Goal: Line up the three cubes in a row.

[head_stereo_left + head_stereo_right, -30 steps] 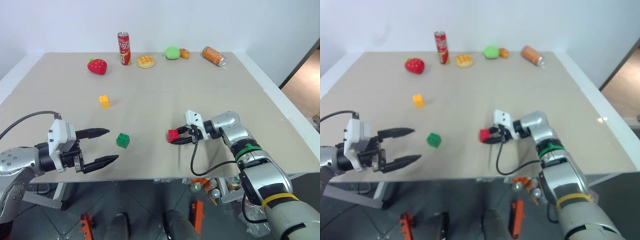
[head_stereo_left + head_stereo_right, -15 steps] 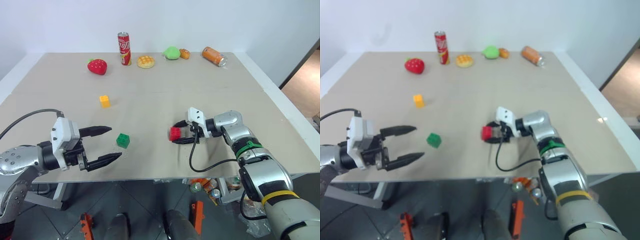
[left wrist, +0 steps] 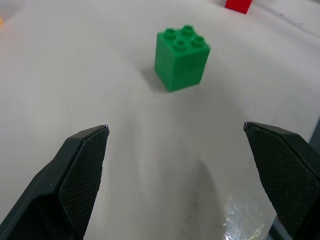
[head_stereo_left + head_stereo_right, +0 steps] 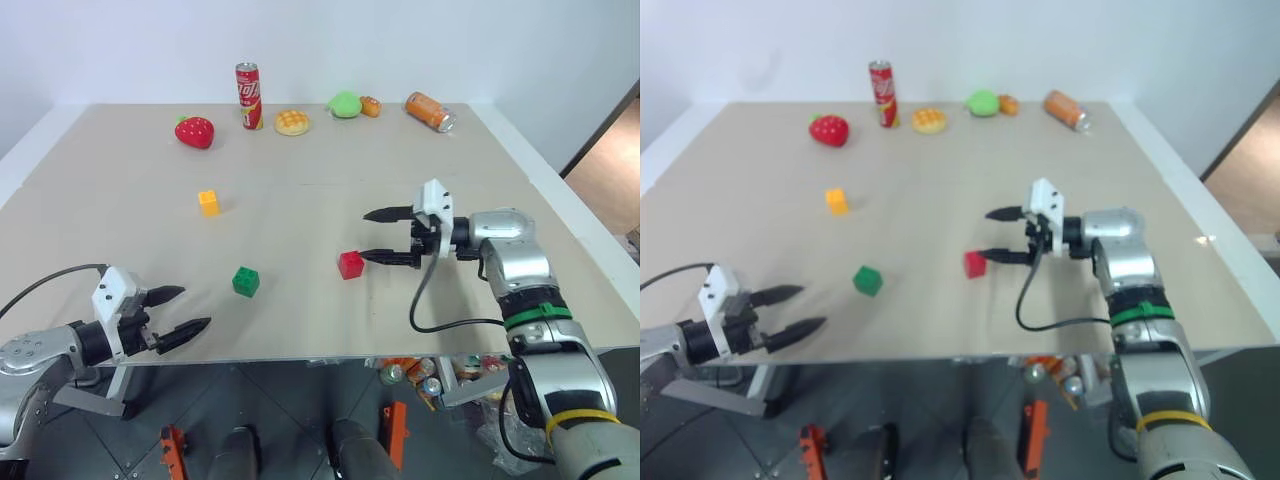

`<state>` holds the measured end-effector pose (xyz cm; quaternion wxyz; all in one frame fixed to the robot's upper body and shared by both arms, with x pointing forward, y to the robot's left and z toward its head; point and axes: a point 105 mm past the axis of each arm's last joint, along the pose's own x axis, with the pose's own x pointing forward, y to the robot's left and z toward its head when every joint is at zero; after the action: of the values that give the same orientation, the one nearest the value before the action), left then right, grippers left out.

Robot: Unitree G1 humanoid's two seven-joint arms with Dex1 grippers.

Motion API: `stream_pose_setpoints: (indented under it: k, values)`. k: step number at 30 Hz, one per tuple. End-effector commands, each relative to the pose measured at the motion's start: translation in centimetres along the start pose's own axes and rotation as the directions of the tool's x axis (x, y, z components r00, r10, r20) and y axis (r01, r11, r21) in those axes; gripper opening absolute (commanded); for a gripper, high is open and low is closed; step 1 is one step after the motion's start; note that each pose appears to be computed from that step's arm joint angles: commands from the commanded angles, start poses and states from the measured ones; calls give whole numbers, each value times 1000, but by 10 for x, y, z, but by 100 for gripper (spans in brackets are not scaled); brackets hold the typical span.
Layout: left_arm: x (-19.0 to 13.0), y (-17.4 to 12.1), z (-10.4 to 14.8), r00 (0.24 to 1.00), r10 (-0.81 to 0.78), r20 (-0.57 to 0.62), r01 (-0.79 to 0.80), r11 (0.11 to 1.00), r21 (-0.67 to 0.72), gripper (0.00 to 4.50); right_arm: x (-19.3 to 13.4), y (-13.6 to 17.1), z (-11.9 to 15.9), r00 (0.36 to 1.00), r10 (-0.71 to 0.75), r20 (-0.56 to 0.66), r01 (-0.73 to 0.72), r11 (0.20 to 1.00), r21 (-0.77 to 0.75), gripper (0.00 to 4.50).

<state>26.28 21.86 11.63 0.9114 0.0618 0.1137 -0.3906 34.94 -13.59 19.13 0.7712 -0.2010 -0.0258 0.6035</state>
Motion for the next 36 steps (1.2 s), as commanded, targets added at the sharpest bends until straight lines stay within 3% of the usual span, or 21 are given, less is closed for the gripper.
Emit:
stream_pose_setpoints:
  k: [1,10,16,23,36]
  values:
    - [15,-2,3,1000,-16,8,16,1000,6,450,-8,8,28,998,-15,58,17,999,-34,399]
    - [68,22,11,992,117,48,-118,993,13,450,-10,9,43,984,-143,105,146,989,-15,399]
    - [92,10,19,995,69,67,-67,997,-30,450,-10,16,54,981,-151,122,155,988,-23,399]
    - [86,-10,22,998,-40,40,42,998,-44,450,-13,15,59,978,-164,129,168,986,-20,399]
    - [98,1,20,997,74,20,-73,996,-50,450,-10,14,58,980,-155,123,160,987,-29,399]
